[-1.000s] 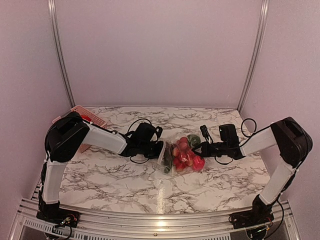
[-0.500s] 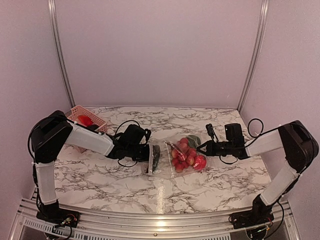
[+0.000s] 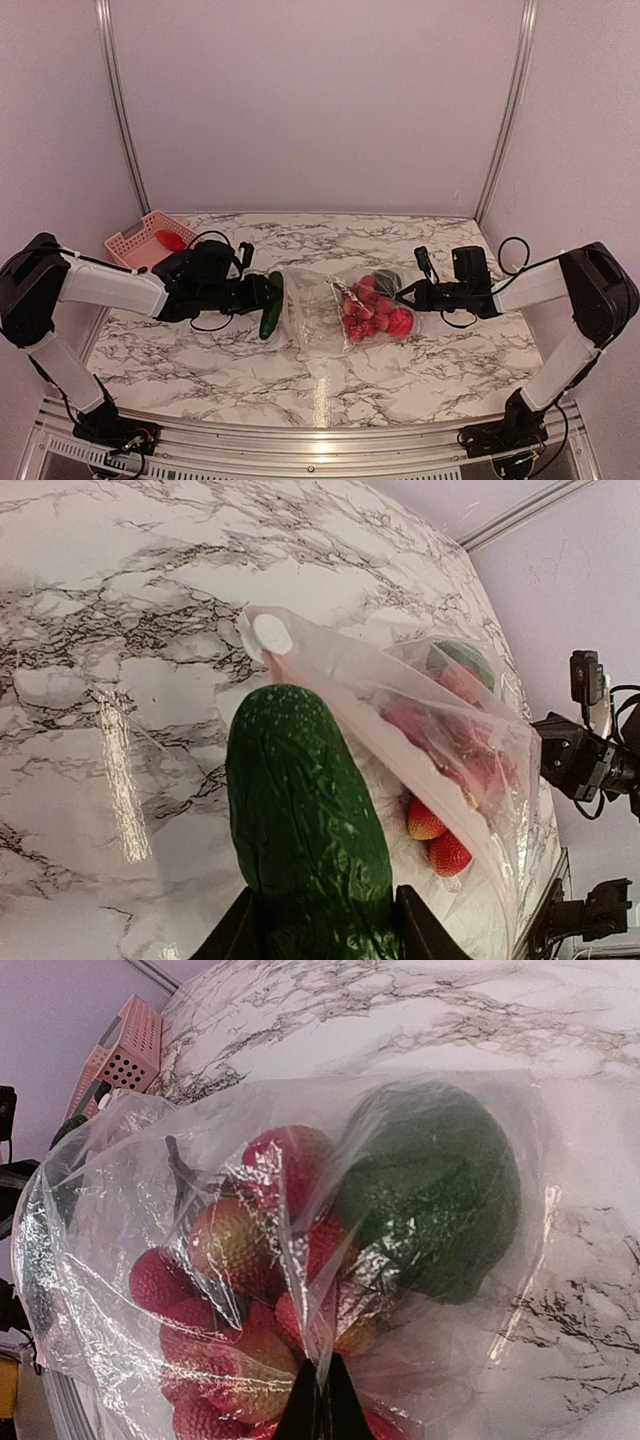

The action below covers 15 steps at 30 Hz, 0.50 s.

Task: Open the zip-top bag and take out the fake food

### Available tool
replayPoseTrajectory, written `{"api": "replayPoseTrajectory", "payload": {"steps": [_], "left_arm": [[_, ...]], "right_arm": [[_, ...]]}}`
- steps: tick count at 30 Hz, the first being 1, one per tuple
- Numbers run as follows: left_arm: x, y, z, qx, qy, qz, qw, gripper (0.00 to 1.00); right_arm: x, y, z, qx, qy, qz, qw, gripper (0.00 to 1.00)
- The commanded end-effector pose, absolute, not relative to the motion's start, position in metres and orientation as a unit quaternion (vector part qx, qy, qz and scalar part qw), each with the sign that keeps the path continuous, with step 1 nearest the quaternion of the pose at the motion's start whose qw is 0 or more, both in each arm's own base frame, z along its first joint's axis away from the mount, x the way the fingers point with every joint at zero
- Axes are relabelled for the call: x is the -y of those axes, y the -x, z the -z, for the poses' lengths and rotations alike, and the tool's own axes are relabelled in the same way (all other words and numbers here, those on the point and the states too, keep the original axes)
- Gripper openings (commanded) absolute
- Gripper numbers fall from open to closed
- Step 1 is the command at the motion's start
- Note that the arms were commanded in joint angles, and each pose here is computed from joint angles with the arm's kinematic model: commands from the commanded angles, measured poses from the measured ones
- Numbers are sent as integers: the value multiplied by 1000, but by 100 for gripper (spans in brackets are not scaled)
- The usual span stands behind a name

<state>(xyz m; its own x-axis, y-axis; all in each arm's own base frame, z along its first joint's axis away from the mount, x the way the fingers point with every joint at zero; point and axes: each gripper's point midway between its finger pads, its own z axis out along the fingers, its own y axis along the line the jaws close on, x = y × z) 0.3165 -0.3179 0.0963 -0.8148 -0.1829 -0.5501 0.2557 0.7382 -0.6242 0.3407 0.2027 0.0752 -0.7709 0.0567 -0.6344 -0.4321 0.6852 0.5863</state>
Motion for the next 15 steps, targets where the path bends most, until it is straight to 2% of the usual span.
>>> {"api": "replayPoseTrajectory", "payload": {"steps": [1,11,15], "left_arm": [[293,-331,-137,-856,5,373,358,26],[192,-375,-184,-833,83,334,432,27],[150,-395,-189,-832,122,284,460,27]], "right_arm": [[-196,-343,-78,-862,107,-372,327,0],[-198,-342,-84,-858,113,-377,331,0],[-198,-342,-83,-858,114,-377,330,0]]}}
